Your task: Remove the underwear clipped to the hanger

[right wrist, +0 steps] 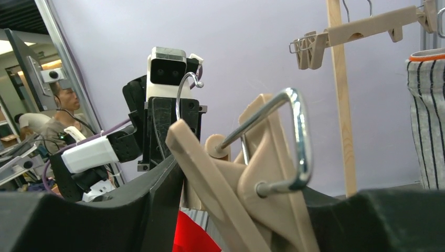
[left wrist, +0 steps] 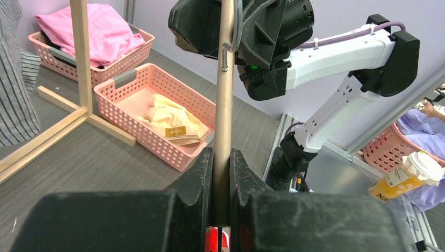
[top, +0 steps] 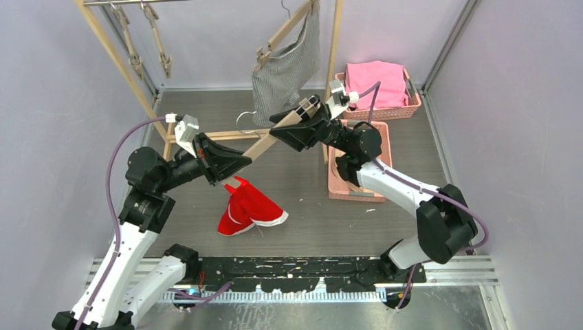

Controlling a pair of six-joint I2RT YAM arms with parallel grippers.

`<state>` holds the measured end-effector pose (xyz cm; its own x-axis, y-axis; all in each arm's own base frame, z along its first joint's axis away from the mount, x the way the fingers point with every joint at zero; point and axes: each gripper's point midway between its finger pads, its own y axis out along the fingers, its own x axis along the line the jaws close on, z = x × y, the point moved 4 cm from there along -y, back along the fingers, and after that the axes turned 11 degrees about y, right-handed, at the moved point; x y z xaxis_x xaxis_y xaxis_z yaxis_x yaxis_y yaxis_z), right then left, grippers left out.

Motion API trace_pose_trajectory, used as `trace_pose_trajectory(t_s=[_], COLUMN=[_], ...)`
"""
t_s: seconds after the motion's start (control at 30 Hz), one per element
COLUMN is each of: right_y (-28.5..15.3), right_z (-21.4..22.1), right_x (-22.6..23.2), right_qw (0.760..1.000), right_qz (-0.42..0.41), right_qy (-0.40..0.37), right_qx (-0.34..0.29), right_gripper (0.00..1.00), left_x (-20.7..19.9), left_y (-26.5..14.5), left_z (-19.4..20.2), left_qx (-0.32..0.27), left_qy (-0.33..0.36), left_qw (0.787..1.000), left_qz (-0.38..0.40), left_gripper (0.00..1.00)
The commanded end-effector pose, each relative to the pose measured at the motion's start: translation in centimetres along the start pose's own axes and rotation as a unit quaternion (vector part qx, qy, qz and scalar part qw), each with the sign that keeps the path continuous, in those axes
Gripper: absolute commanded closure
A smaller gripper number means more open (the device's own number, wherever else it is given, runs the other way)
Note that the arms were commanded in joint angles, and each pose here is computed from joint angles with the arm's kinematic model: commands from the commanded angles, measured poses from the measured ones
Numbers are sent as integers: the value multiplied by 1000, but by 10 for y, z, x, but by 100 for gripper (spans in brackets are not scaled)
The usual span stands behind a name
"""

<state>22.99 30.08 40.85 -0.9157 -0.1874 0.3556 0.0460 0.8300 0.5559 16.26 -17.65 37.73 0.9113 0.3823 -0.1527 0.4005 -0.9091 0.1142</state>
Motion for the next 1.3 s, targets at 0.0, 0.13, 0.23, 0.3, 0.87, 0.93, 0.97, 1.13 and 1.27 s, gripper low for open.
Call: trace_pose_trajectory(t_s=[0.0, 0.13, 0.23, 0.3, 0.87, 0.93, 0.97, 1.13, 1.27], right_y=[13, 11, 10, 9, 6, 4, 3, 2, 4], right_z=[-9, -12, -14, -17, -20, -21, -22, -28, -31], right_x=[13, 20, 25, 28, 36, 41, 42, 47, 47], right_qw=[999, 998, 997, 997, 997, 996, 996, 994, 993], right_qz=[-16, -17, -18, -19, -13, -18, -19, -19, -24], right_qy=[-49, -62, -71, -78, -76, -82, -85, -94, -89], right_qx=[0, -4, -6, -11, -18, -25, -28, -57, -69], right_gripper=[99, 99, 99, 99, 43, 27, 24, 23, 32], left_x=[-2, 3, 11, 14, 12, 11, 11, 10, 8], left_y=[0, -1, -3, -5, 2, 3, 4, 4, 5], left_z=[-28, -24, -17, -12, -19, -21, -21, -22, -22], left_qx=[-54, -50, -42, -34, -64, -70, -73, -97, -107], left_qy=[32, 24, 18, 18, 8, 3, 1, -12, -21], left_qw=[998, 998, 997, 997, 997, 997, 996, 994, 994], left_qz=[-13, -32, -60, -74, -52, -44, -42, -38, -29], left_gripper=[100, 93, 80, 74, 100, 100, 100, 100, 100])
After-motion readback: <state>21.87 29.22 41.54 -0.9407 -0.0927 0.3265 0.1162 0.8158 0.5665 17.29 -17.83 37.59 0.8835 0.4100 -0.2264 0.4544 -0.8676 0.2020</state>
